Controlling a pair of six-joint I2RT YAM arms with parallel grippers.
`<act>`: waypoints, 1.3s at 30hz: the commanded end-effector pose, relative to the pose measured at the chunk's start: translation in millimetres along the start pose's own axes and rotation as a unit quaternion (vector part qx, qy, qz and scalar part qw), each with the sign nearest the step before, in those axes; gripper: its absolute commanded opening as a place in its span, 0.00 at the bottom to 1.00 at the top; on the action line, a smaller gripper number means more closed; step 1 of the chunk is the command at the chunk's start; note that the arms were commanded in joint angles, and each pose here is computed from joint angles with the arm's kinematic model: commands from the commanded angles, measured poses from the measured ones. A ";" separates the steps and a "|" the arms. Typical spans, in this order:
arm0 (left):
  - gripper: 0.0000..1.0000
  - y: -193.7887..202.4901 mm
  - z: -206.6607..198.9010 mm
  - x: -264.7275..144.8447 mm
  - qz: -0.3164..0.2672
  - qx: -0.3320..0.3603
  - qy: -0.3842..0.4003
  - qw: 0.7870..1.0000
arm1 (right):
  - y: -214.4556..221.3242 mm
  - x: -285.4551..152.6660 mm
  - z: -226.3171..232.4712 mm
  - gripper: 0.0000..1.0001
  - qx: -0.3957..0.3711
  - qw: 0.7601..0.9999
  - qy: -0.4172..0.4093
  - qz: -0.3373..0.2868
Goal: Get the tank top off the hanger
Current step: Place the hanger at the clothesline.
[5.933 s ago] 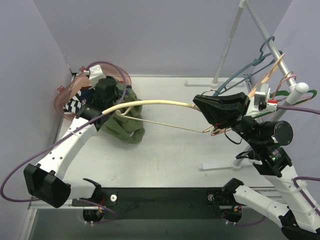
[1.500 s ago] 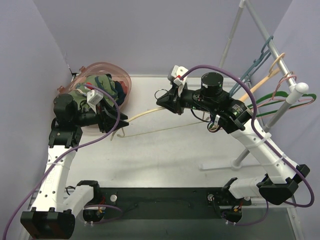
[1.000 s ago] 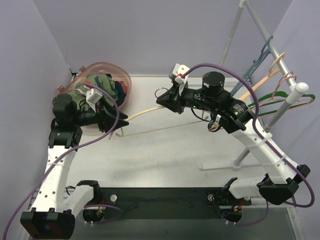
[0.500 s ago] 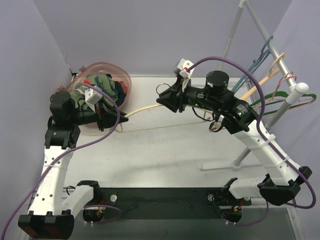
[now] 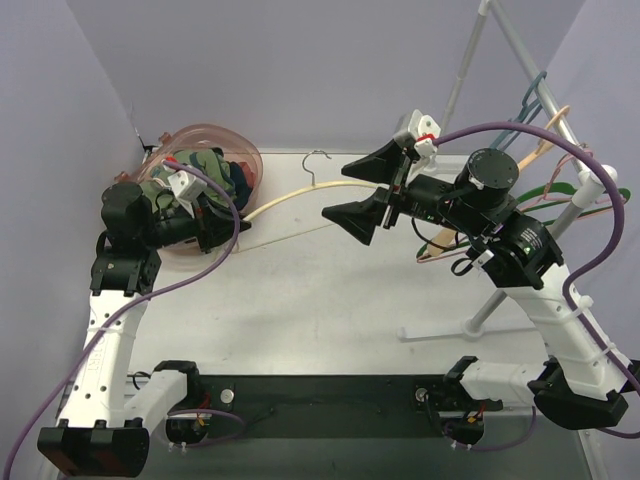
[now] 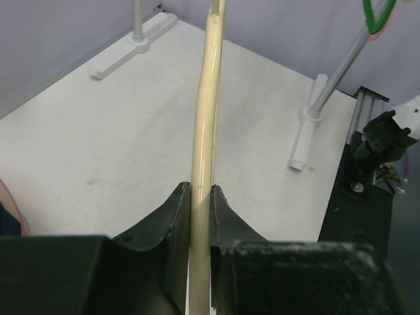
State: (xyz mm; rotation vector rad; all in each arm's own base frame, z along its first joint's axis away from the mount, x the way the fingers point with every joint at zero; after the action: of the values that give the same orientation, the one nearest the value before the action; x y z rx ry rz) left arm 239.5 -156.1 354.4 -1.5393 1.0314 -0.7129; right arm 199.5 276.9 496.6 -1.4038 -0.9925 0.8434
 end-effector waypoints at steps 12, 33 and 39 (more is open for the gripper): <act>0.00 -87.9 32.5 54.6 -0.058 0.109 -0.060 0.991 | 91.0 -20.3 95.2 1.00 0.036 0.984 -0.136 0.111; 0.00 -190.9 7.0 231.9 -0.128 0.169 -0.003 0.977 | 153.2 -61.8 141.8 1.00 0.010 0.976 -0.155 0.150; 0.00 -193.4 -9.8 278.6 -0.150 0.168 0.014 0.974 | 151.9 -67.5 149.4 1.00 0.013 0.975 -0.166 0.147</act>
State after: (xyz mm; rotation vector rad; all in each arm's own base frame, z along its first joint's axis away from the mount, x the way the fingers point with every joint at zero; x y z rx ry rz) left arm 411.1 -391.7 485.4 -1.3887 0.7551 -0.9829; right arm 54.7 275.2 311.3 -1.4669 -0.9735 1.3948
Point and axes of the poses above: each gripper's point midway between its finger pads, its own x axis out along the fingers, its own z axis along the line the jaws close on, y = z × x, the point moved 1 cm from there along -x, back along the fingers, and after that the axes turned 3 degrees about -x, right-handed, at the moved point
